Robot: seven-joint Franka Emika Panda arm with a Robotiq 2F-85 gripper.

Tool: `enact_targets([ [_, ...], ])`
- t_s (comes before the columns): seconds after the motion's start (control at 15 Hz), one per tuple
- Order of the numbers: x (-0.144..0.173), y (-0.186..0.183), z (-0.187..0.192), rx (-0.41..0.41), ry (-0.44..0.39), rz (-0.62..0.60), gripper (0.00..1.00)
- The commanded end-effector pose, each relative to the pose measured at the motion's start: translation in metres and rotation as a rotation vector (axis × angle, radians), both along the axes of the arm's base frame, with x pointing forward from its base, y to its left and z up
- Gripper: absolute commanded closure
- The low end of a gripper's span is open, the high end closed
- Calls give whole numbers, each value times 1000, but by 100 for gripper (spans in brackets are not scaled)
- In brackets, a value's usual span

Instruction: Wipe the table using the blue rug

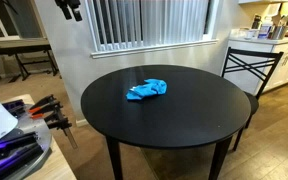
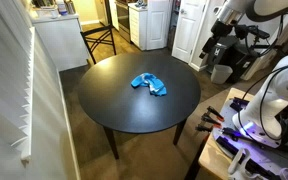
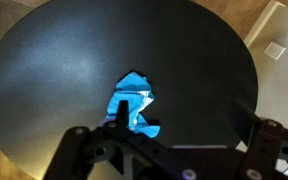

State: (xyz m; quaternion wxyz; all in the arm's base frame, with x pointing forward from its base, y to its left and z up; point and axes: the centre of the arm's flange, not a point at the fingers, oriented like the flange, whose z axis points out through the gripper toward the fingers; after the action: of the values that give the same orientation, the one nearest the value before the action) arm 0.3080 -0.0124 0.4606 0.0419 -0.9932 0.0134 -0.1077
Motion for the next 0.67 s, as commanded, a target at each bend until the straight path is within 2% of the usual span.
enact_targets([
  [0.0,-1,0,-6,0,15,1,0],
  [0.47,-3,1,-16,1,37,1,0],
  [0.6,13,-1,-19,-3,24,9,0],
])
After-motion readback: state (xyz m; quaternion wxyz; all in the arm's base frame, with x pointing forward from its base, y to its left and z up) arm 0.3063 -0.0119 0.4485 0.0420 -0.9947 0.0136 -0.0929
